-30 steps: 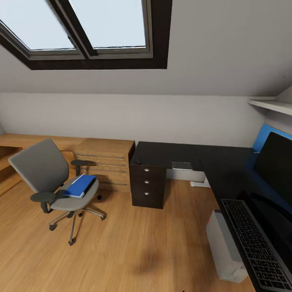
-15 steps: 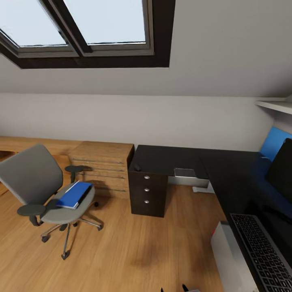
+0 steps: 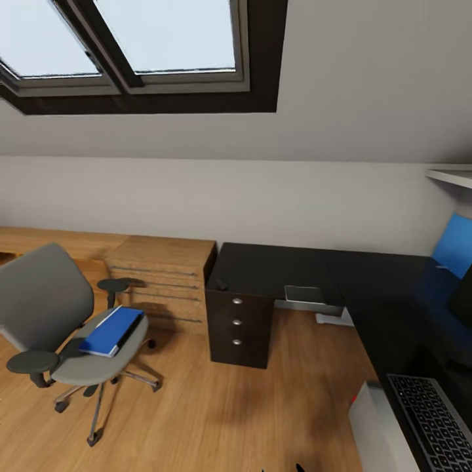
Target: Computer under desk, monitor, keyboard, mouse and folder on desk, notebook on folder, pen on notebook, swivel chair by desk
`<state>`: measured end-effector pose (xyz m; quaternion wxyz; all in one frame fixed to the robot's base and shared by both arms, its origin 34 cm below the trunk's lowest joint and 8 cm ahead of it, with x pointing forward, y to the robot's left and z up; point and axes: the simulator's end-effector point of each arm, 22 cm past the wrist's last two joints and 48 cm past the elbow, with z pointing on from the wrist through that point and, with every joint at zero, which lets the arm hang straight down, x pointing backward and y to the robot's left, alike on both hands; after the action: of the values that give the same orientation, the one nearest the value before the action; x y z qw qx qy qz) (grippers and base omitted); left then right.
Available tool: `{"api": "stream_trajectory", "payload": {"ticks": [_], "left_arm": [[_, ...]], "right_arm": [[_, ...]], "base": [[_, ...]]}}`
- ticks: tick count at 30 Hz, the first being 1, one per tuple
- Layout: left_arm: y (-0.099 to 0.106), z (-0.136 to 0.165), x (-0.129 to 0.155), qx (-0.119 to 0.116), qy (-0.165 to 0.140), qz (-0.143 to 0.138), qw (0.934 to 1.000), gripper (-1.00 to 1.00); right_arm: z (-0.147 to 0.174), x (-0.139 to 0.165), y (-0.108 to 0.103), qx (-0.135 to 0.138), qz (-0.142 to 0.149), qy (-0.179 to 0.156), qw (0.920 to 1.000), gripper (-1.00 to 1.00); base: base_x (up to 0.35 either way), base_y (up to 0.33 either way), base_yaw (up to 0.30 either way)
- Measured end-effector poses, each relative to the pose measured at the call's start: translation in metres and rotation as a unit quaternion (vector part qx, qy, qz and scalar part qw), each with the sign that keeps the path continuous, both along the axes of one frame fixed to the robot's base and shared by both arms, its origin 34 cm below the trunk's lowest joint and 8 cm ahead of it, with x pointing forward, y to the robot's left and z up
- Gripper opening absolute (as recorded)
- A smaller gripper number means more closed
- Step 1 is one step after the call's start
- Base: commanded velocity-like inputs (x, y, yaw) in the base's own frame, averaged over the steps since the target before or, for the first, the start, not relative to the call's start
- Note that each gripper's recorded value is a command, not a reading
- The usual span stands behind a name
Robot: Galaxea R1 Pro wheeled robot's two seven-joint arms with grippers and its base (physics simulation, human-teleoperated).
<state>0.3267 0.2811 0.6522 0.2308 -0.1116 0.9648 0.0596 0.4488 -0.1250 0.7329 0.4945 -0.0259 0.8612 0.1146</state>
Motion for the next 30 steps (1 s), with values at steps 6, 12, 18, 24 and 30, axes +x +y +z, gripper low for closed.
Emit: {"api": "stream_trajectory", "payload": {"ticks": [6, 12, 18, 24, 30], "left_arm": [[0.003, 0.020, 0.031, 0.008, -0.085, 0.012, 0.9963, 1.00], [0.004, 0.021, 0.031, 0.010, -0.090, 0.013, 0.9958, 1.00], [-0.003, 0.016, 0.023, 0.006, -0.080, 0.013, 0.9967, 1.00], [-0.008, 0.022, 0.034, 0.003, -0.095, 0.015, 0.9954, 1.00], [-0.081, 0.155, 0.178, -0.086, -0.181, -0.017, 0.9795, 1.00]], "right_arm": [[0.003, 0.001, 0.003, 0.003, -0.003, -0.005, 1.0000, 1.00], [0.003, 0.002, 0.000, -0.002, -0.022, -0.004, 0.9998, 1.00], [0.002, 0.001, -0.001, -0.005, -0.027, -0.001, 0.9996, 1.00], [0.011, 0.012, 0.004, 0.003, -0.027, -0.016, 0.9995, 1.00], [0.138, 0.189, -0.016, 0.036, -0.139, -0.120, 0.9824, 1.00]], "base": [[0.008, -0.004, 0.223], [0.034, 0.000, 0.276], [0.252, -0.010, 0.086], [0.053, -0.009, 0.001], [0.002, 0.000, 0.000]]}}
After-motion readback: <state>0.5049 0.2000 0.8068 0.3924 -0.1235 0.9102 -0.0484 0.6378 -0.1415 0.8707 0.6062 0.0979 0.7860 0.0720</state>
